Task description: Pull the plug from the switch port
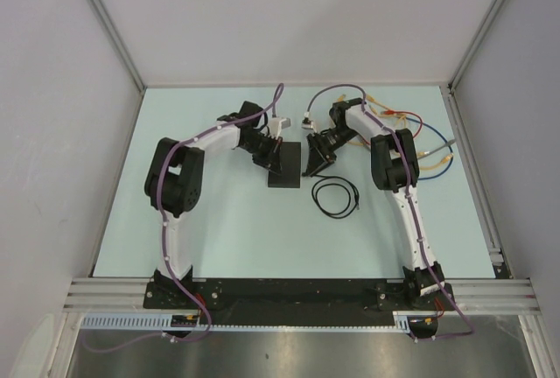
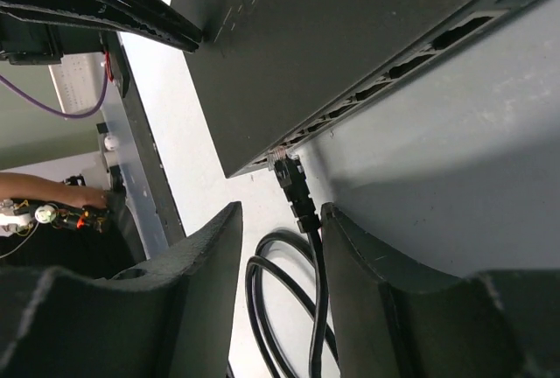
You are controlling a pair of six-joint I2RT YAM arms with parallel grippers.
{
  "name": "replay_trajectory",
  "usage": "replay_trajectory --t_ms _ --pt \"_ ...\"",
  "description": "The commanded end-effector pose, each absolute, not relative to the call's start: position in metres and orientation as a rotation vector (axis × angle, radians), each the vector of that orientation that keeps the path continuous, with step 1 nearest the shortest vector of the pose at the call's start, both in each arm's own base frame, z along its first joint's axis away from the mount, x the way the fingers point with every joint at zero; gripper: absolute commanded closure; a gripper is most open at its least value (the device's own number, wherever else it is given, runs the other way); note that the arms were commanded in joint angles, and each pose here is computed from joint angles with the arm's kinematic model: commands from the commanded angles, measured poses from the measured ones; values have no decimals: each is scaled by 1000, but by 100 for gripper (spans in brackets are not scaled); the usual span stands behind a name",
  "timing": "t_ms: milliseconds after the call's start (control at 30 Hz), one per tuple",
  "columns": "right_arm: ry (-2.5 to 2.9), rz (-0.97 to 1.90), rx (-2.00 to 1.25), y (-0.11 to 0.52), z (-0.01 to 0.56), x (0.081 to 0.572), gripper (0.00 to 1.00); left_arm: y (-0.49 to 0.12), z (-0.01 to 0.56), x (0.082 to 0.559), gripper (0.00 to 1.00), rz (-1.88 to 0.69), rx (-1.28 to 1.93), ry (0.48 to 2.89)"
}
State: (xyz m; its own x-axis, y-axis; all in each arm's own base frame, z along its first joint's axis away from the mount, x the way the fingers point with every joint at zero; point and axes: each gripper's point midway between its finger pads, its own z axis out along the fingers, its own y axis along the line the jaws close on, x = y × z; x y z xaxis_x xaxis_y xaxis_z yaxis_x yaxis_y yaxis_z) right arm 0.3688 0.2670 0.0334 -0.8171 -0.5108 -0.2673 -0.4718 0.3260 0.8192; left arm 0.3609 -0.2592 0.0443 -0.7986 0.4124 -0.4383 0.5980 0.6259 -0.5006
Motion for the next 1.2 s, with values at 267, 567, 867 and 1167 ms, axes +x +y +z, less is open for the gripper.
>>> replay_trajectory --t_ms 267,567,867,1167 --pt "-2514 -1545 973 277 24 372 56 -258 31 362 100 -871 865 2595" --pt "-2512 -1516 968 286 12 370 59 -258 31 362 100 -862 869 2595" --pt "-2530 -1508 921 289 8 374 58 -258 30 361 100 -858 871 2597" --pt "-2599 -1477 984 291 6 389 51 -257 30 361 100 -853 872 2597"
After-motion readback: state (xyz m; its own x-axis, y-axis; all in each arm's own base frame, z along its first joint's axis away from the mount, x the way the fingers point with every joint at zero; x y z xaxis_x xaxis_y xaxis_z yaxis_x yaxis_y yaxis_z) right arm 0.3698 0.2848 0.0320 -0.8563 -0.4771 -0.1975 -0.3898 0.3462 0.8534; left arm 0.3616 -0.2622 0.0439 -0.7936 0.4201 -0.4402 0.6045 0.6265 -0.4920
